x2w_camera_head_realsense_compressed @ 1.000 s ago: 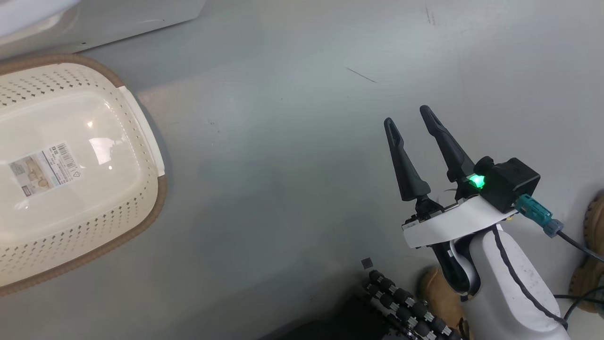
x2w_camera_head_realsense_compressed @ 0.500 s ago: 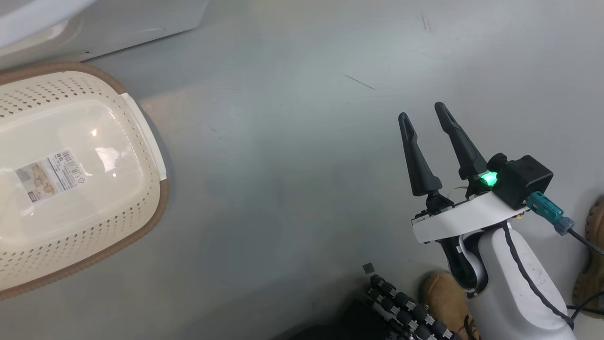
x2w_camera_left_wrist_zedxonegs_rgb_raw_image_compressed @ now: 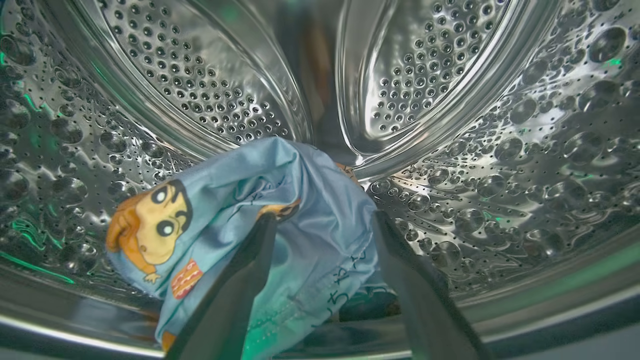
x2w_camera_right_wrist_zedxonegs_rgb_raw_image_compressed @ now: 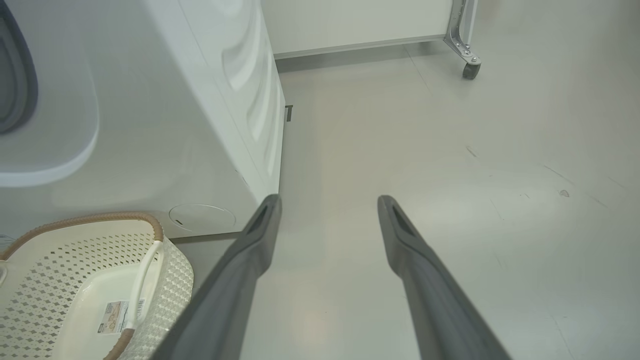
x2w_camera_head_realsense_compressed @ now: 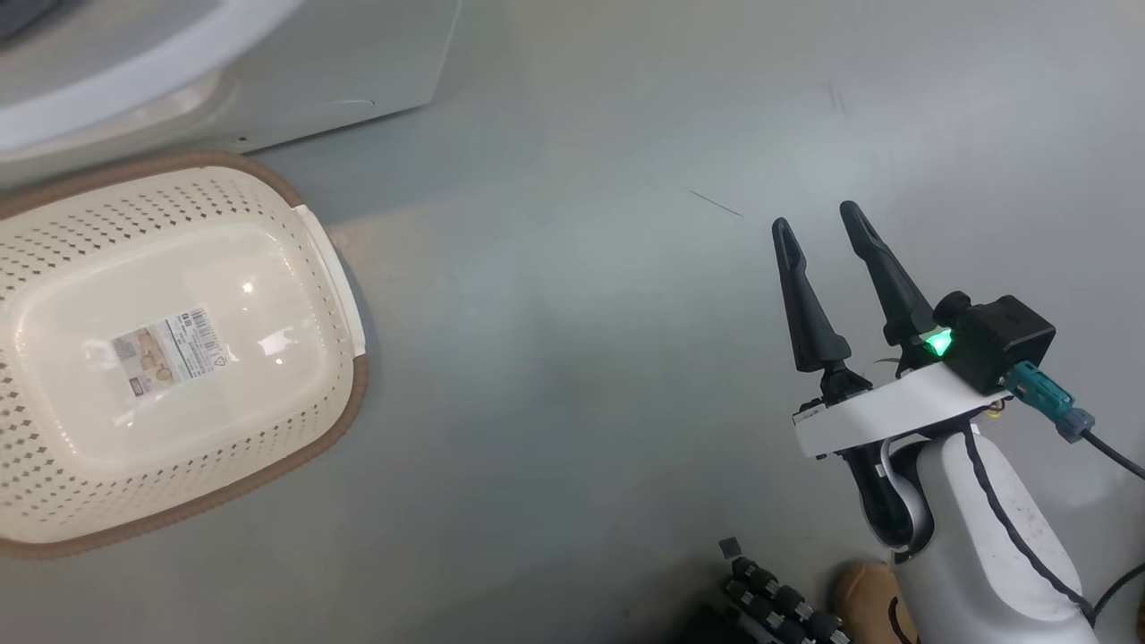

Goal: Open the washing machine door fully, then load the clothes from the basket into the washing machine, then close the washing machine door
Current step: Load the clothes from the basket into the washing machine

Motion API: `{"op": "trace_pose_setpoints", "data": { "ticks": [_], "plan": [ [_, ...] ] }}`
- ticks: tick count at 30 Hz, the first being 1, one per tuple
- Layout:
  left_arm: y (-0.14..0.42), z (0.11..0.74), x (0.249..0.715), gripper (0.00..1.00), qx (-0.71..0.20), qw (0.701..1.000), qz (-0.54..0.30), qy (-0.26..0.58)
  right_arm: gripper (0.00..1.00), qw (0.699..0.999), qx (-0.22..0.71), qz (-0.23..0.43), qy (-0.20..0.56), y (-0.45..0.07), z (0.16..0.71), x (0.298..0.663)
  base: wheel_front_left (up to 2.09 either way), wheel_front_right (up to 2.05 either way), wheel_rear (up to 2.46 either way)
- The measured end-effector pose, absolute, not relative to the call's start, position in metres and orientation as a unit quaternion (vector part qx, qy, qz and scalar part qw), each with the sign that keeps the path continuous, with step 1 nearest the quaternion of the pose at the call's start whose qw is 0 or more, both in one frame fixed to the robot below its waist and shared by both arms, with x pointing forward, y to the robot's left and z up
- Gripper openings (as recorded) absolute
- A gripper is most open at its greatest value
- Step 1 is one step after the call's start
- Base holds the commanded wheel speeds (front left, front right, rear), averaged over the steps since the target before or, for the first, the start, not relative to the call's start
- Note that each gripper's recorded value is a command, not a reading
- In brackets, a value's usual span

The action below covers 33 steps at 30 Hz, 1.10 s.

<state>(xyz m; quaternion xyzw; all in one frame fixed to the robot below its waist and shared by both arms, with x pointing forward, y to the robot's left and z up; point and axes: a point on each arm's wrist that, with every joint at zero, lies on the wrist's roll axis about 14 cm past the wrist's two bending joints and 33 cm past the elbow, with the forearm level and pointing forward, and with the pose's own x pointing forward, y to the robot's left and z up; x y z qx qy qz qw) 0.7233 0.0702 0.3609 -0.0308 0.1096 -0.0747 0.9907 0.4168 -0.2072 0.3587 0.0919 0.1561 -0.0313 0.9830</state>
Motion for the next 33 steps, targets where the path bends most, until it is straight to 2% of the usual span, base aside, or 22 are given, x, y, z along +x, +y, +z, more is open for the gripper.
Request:
{"op": "trace_pose_setpoints", "data": {
  "ticks": [22, 33],
  "plan": [
    [0.09, 0.406, 0.645, 1.0, -0.103, 0.986, -0.04, 0.125, 1.0, 0.99, 0.109, -0.011, 0.092, -0.194, 0.408, 0.418, 0.0, 0.0, 0.0],
    [0.075, 0.43, 0.599, 1.0, -0.108, 0.985, -0.088, 0.098, 1.0, 0.992, 0.113, -0.008, 0.063, -0.192, 0.43, 0.414, 0.0, 0.0, 0.0]
  ]
}}
